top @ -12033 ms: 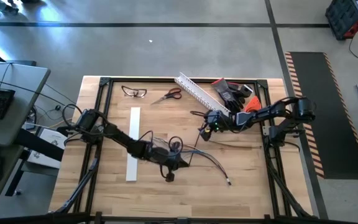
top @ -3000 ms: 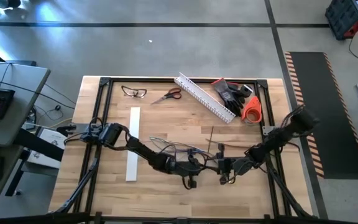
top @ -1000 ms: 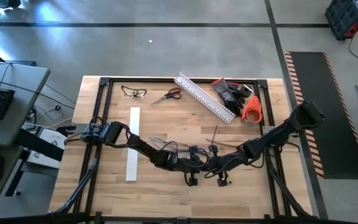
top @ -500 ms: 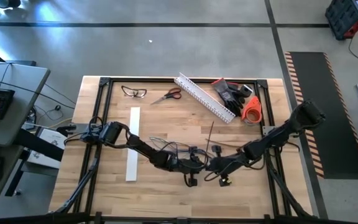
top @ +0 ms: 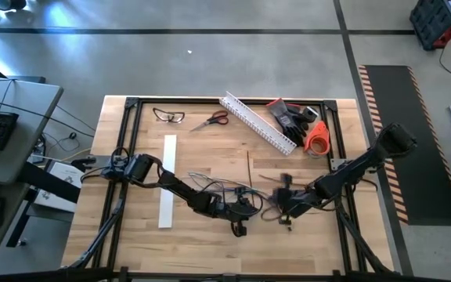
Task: Ziptie cables
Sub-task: Wrap the bottom black zip tie on the cable wires
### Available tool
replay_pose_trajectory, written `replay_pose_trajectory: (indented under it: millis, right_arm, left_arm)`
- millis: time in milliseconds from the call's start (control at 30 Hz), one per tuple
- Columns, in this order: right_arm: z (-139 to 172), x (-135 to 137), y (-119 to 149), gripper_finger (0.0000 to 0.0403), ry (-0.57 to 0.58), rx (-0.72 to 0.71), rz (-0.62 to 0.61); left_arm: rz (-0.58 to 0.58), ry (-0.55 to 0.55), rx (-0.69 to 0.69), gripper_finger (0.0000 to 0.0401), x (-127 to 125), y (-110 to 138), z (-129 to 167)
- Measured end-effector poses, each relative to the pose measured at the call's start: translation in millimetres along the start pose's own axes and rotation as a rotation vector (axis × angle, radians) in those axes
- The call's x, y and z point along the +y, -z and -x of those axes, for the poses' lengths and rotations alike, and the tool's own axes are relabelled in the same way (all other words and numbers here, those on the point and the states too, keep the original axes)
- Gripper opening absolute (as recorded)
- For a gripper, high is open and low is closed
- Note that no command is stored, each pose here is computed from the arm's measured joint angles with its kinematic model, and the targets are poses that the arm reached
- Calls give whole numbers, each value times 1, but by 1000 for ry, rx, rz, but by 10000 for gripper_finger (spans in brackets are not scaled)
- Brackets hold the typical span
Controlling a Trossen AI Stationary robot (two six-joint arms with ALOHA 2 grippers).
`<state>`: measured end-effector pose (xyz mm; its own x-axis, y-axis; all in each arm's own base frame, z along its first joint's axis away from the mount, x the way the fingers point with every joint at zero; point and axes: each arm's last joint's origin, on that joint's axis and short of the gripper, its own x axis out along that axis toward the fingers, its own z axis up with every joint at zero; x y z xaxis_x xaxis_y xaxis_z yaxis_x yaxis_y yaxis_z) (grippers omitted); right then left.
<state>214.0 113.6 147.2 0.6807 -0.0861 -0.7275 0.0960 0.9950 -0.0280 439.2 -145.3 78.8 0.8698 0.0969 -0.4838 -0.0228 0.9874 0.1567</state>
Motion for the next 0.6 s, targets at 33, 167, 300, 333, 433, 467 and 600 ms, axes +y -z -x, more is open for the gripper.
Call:
replay_pose_trajectory:
  millis: [33,167,300,333,433,467,600]
  right_arm:
    - [-3,-7,5,22,9,-2,-46]
    - [-17,-35,17,78,24,-111,-224]
    - [-25,-64,13,143,42,-216,-291]
    - [-27,-70,12,157,54,-222,-289]
    - [-31,-90,8,194,92,-223,-290]
    - [-32,-96,7,203,106,-222,-290]
    - [-34,-116,5,223,115,-214,-313]
  left_arm:
    - [0,0,1,0,0,0,0]
    - [-3,3,-3,0,-2,0,1]
    - [-32,-10,-10,0,-6,0,3]
    - [-30,-7,-21,0,-7,1,4]
    - [-34,29,-80,0,-7,8,7]
    - [-30,48,-119,0,-7,10,9]
    - [18,96,-240,0,-1,20,17]
